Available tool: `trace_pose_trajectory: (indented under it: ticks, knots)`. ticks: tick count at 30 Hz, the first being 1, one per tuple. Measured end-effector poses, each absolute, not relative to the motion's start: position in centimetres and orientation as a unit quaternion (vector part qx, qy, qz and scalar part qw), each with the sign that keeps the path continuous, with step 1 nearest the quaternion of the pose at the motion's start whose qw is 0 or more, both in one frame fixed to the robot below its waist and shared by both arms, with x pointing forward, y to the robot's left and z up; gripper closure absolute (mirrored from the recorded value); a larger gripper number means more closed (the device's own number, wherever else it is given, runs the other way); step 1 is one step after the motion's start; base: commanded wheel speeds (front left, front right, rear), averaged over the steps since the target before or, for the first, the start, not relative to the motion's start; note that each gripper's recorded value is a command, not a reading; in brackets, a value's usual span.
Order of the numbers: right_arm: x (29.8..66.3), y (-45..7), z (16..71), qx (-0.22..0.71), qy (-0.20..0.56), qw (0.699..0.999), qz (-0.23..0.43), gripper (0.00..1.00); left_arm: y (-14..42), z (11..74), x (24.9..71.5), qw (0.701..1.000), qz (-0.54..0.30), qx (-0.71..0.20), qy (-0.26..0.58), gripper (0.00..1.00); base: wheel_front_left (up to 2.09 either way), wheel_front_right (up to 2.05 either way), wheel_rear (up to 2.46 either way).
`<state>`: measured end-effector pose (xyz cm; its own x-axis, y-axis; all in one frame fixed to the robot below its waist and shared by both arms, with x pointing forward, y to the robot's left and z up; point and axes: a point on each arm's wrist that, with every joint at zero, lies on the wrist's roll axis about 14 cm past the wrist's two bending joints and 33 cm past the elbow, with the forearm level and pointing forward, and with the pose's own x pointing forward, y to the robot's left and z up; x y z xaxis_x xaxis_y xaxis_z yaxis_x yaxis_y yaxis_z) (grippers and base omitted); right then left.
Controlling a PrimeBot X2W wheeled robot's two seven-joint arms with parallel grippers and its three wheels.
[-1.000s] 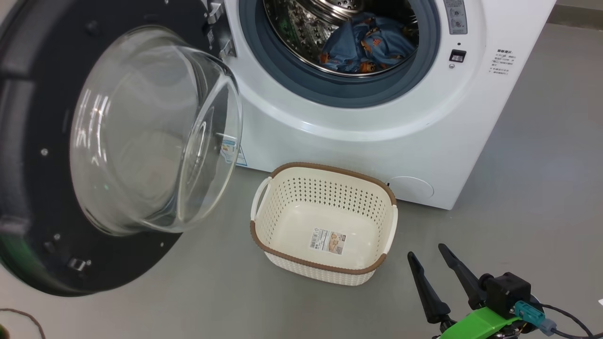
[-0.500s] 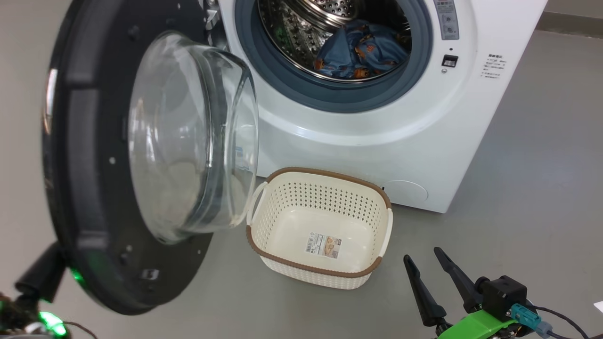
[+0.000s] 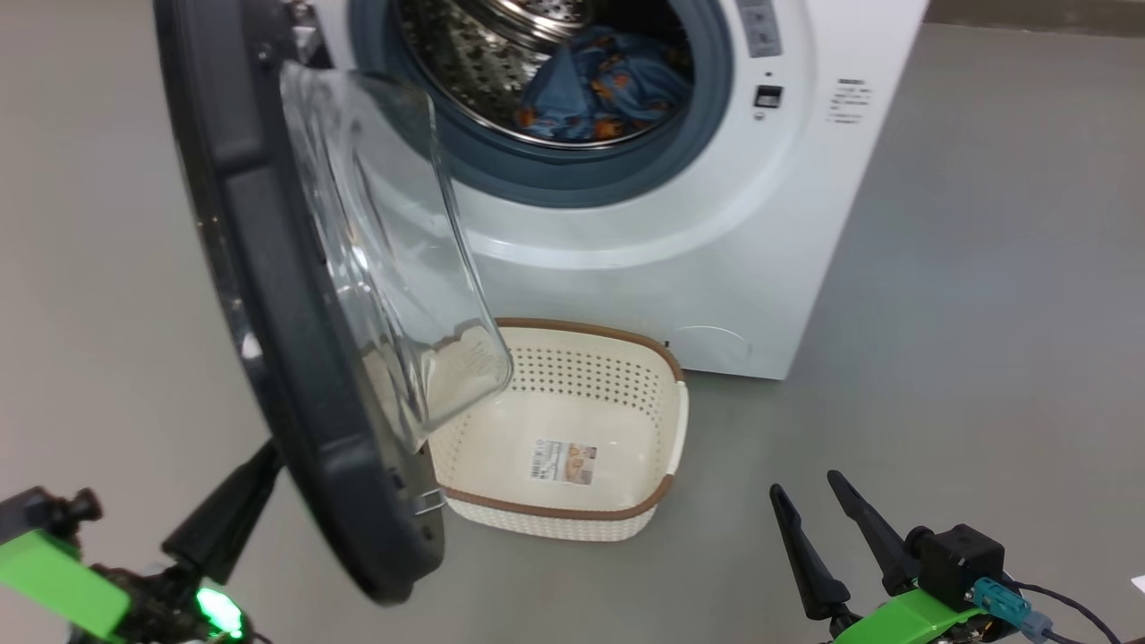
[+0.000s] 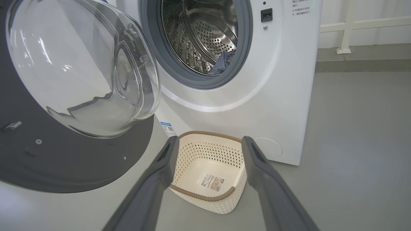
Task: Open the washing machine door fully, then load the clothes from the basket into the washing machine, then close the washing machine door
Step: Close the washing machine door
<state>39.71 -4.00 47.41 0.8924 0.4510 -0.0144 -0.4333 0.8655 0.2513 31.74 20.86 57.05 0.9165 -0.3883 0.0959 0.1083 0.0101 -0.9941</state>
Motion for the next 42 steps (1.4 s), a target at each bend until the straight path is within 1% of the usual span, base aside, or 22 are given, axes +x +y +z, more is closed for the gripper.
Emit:
trace_pose_trajectory:
  ticks: [7,13,20,30,33,42]
  knots:
    - [39.6,-6.2,47.3,0.123,0.032,0.972,0.198,0.00,17.8,56.9,33.5,0.694,-0.203,-0.680,0.120,1.00,0.00,0.00,0.00]
    - [39.9,-8.3,47.6,0.123,0.024,0.978,0.167,0.00,15.7,56.1,35.7,0.687,-0.205,-0.686,0.126,1.00,0.00,0.00,0.00]
    - [39.7,-10.9,47.5,0.121,0.022,0.984,0.130,0.00,12.6,56.2,38.5,0.671,-0.232,-0.692,0.132,1.00,0.00,0.00,0.00]
    - [38.9,-14.0,47.2,0.119,0.021,0.989,0.084,0.00,10.0,55.9,41.9,0.660,-0.231,-0.703,0.130,1.00,0.00,0.00,0.00]
    - [38.8,-14.8,47.3,0.119,0.018,0.990,0.072,0.00,9.2,56.1,42.9,0.651,-0.236,-0.710,0.128,1.00,0.00,0.00,0.00]
    - [37.6,-17.0,46.9,0.120,0.022,0.992,0.037,0.00,6.5,56.9,45.4,0.639,-0.252,-0.716,0.127,1.00,0.00,0.00,0.00]
